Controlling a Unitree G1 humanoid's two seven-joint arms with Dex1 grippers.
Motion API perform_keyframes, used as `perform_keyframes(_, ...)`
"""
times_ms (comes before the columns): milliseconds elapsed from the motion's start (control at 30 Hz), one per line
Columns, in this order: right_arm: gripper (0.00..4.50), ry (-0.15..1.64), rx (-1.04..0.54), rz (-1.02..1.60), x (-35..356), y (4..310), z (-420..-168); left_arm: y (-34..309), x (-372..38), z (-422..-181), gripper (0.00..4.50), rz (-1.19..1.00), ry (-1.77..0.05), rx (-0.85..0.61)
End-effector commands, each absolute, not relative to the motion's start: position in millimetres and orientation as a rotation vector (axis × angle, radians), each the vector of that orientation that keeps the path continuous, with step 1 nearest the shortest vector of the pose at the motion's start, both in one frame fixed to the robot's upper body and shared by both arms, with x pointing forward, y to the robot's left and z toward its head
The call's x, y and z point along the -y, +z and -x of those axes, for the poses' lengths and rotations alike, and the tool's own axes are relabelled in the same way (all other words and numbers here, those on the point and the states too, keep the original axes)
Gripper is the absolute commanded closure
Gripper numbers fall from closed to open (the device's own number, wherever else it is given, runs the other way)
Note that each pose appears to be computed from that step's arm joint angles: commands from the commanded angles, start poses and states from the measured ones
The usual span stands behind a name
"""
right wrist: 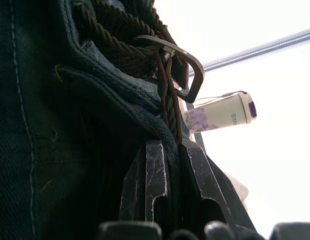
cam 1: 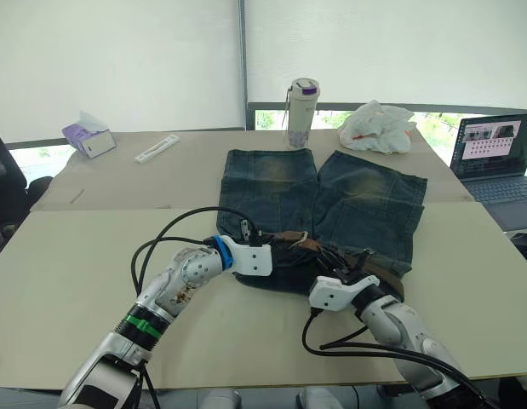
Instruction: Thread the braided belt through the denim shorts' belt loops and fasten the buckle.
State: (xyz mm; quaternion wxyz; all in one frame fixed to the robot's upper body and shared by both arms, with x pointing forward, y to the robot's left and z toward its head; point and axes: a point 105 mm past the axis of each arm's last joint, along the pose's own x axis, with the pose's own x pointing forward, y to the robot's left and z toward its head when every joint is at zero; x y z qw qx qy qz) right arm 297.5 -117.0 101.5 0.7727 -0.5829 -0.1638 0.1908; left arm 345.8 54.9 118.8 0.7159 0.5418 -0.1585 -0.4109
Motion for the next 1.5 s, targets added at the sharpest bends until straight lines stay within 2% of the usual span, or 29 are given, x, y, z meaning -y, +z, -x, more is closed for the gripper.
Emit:
perform_keyframes(33, 4.33, 0.363, 0.432, 1.292, 115.5, 117.3, -298.3, 128.7, -50.0, -344.2, 4.50, -1.276, -0.924, 0.413)
perform_keyframes(300, 4.33, 0.328, 0.473, 1.355, 117.3, 122.3, -299.6, 138.5, -47.4, -348.1, 4.50, -1.404, -0.919, 0.453)
perform_keyframes(667, 4.33, 0.363, 0.516, 1.349, 106.7, 125.0, -299.9, 140.8, -24.8, -342.9, 4.50, -1.331, -0.963, 0.491)
perform_keyframes(867, 4.33, 0.374, 0.507, 1.255, 103.9, 125.4, -299.2, 132.5, -6.7, -340.9, 4.50, -1.191, -0.982, 0.454)
perform_keyframes(933, 3.55, 0.410, 0.425, 1.131, 106.1, 120.3, -297.2, 127.9, -5.4, -341.1, 4.50, -1.176, -0.982, 0.438)
perform_keyframes(967, 3.44, 0.433, 0.397, 1.092, 106.6, 117.8, -295.5, 126.5, -5.9, -341.7, 4.50, -1.168, -0.980, 0.431)
perform_keyframes(1000, 3.04, 0.449, 0.381, 1.059, 107.3, 116.8, -293.8, 125.9, -6.7, -342.4, 4.50, -1.156, -0.974, 0.424)
perform_keyframes(1033, 2.83, 0.483, 0.346, 1.003, 110.7, 116.1, -289.6, 123.8, -8.6, -343.7, 4.50, -1.149, -0.966, 0.413)
perform_keyframes(1067, 2.37, 0.510, 0.323, 0.961, 112.9, 115.8, -286.4, 122.4, -10.0, -344.7, 4.50, -1.144, -0.961, 0.406)
perform_keyframes(1100, 2.16, 0.525, 0.317, 0.932, 114.8, 118.3, -283.5, 121.8, -11.0, -345.2, 4.50, -1.136, -0.955, 0.402)
perform_keyframes(1133, 1.72, 0.533, 0.314, 0.885, 118.2, 124.9, -280.4, 120.4, -12.2, -345.3, 4.50, -1.132, -0.952, 0.396)
perform_keyframes(1167, 1.56, 0.535, 0.316, 0.857, 120.1, 129.8, -278.7, 119.5, -13.0, -345.3, 4.50, -1.130, -0.950, 0.394)
perform_keyframes(1200, 1.08, 0.534, 0.310, 0.817, 123.9, 135.3, -276.7, 118.2, -13.6, -344.9, 4.50, -1.129, -0.952, 0.391)
perform_keyframes(1233, 0.86, 0.519, 0.306, 0.768, 130.2, 144.2, -275.0, 116.5, -13.6, -344.1, 4.50, -1.129, -0.956, 0.388)
perform_keyframes(1300, 0.86, 0.501, 0.303, 0.723, 137.9, 155.3, -272.8, 115.1, -13.3, -343.1, 4.50, -1.127, -0.961, 0.388)
perform_keyframes(1400, 0.86, 0.462, 0.307, 0.846, 146.8, 167.1, -279.3, 114.9, -11.8, -342.2, 4.50, -1.122, -0.965, 0.393)
perform_keyframes(1500, 0.86, 0.469, 0.281, 0.974, 147.4, 161.5, -288.9, 115.0, -9.8, -341.2, 4.50, -1.115, -0.970, 0.397)
